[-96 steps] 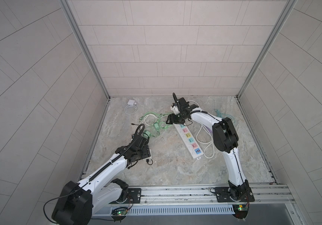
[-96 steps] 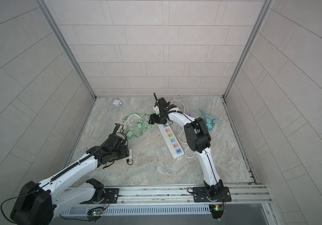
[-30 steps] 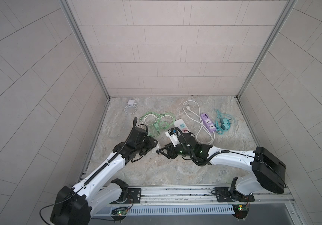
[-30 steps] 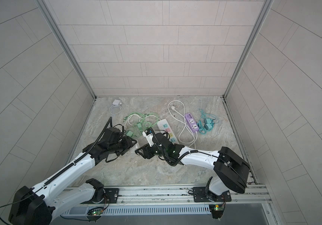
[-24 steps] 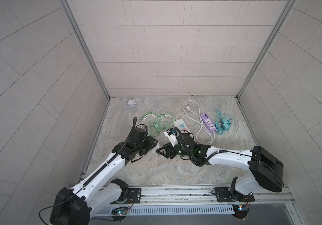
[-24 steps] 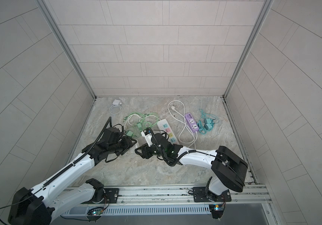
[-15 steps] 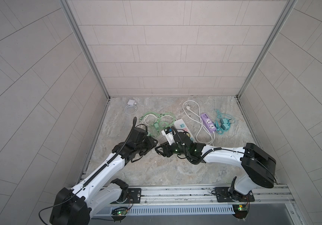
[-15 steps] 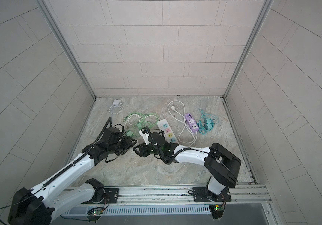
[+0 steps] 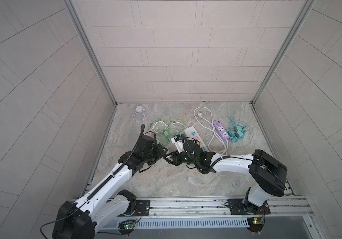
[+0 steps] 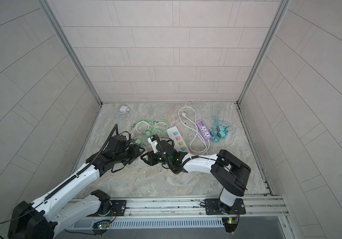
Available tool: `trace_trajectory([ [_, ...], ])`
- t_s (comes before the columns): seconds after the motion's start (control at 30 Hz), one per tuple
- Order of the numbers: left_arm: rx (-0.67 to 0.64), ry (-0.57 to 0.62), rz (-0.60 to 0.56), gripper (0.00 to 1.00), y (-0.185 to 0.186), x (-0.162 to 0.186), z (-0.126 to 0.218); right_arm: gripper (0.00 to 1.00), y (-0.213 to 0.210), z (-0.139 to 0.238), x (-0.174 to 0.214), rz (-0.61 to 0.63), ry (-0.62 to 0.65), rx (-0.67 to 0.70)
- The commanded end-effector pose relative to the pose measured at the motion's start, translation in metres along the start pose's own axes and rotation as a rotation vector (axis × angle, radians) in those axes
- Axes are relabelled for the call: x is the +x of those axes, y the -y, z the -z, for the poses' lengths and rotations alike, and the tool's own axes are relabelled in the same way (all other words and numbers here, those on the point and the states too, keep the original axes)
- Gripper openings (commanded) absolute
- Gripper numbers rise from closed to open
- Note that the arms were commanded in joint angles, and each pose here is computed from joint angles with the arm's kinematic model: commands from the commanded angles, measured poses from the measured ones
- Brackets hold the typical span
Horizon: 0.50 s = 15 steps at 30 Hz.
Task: Insert the plug
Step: 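Grasp the white charger with the right gripper from the left gripper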
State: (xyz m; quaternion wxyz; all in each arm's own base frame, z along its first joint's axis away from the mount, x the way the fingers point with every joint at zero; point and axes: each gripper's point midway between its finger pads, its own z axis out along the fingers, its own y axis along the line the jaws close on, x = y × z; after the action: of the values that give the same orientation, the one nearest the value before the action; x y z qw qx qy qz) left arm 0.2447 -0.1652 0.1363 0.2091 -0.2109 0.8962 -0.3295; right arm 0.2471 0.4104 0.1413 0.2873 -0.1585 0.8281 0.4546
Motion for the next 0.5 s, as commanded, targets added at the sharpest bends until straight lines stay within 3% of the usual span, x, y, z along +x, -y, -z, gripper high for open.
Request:
trace_trajectory([
  [0.0, 0.053, 0.006, -0.058, 0.46, 0.012, 0.000, 0.004, 0.31, -0.018, -0.001, -0.008, 0.033, 0.021, -0.061],
  [0.13, -0.002, 0.038, -0.146, 0.67, 0.005, -0.005, 0.012, 0.29, -0.007, 0.007, -0.006, 0.091, -0.034, 0.011],
  [0.33, -0.010, 0.102, -0.359, 0.85, 0.015, -0.018, 0.025, 0.28, 0.017, 0.030, -0.005, 0.181, -0.154, 0.148],
  [0.37, -0.007, 0.115, -0.395, 0.98, 0.018, -0.021, 0.027, 0.28, 0.021, 0.034, -0.006, 0.187, -0.174, 0.165],
  [0.47, -0.011, 0.146, -0.490, 1.00, 0.023, -0.028, 0.029, 0.28, 0.034, 0.046, -0.006, 0.198, -0.231, 0.219],
])
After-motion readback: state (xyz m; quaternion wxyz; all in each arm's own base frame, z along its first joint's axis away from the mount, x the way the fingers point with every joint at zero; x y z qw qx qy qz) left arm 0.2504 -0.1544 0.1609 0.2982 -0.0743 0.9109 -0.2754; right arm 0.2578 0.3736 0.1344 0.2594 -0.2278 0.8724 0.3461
